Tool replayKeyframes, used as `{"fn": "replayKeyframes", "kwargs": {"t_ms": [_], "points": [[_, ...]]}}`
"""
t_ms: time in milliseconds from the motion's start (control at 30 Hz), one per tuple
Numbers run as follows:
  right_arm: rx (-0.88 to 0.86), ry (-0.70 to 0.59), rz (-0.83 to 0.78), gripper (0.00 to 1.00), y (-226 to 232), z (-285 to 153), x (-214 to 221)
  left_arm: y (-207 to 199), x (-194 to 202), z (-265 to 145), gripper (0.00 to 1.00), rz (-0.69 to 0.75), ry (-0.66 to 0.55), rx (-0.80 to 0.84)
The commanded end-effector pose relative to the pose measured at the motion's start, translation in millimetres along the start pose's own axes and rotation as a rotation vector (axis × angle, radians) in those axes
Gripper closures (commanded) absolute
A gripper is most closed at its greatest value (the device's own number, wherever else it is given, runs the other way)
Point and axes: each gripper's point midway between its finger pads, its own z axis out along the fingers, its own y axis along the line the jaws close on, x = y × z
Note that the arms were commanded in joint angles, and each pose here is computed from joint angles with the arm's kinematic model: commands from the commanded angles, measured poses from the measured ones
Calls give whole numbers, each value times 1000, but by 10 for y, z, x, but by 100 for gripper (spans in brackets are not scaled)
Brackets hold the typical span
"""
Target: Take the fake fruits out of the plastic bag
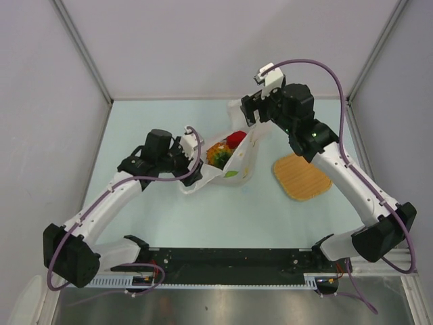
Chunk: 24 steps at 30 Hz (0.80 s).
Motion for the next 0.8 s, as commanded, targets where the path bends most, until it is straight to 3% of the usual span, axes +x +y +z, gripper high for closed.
{"fn": "replayKeyframes", "kwargs": {"t_ms": [0, 67, 133, 267, 467, 600, 667, 700, 733, 767], "points": [[61, -33, 20, 8, -84, -149, -240, 173, 86, -226, 14, 142, 32, -127], [59, -20, 14, 8, -77, -196, -200, 424, 198, -301, 8, 138, 78, -279], [65, 0, 4, 8, -85, -189, -125, 503, 243, -322, 5, 77, 108, -328], [78, -10, -21, 9, -111, -131, -140, 461, 511, -257, 5, -167, 257, -329], [76, -12, -41, 12, -115, -76, -131, 290, 708, -245, 4, -360, 295, -276], [46, 8, -17, 20, -46, -41, -60, 289, 856, -80, 27, -511, 317, -208], [37, 7, -18, 24, -28, -11, -51, 361, 727, 11, 46, -512, 302, -186], [36, 10, -23, 31, -26, 20, -34, 446, 569, 14, 55, -499, 271, -193], [38, 8, -30, 36, -31, 42, -35, 480, 561, 77, 75, -497, 287, -184], [46, -11, -45, 42, -51, 70, -101, 523, 505, 90, 85, -487, 283, -182]]}}
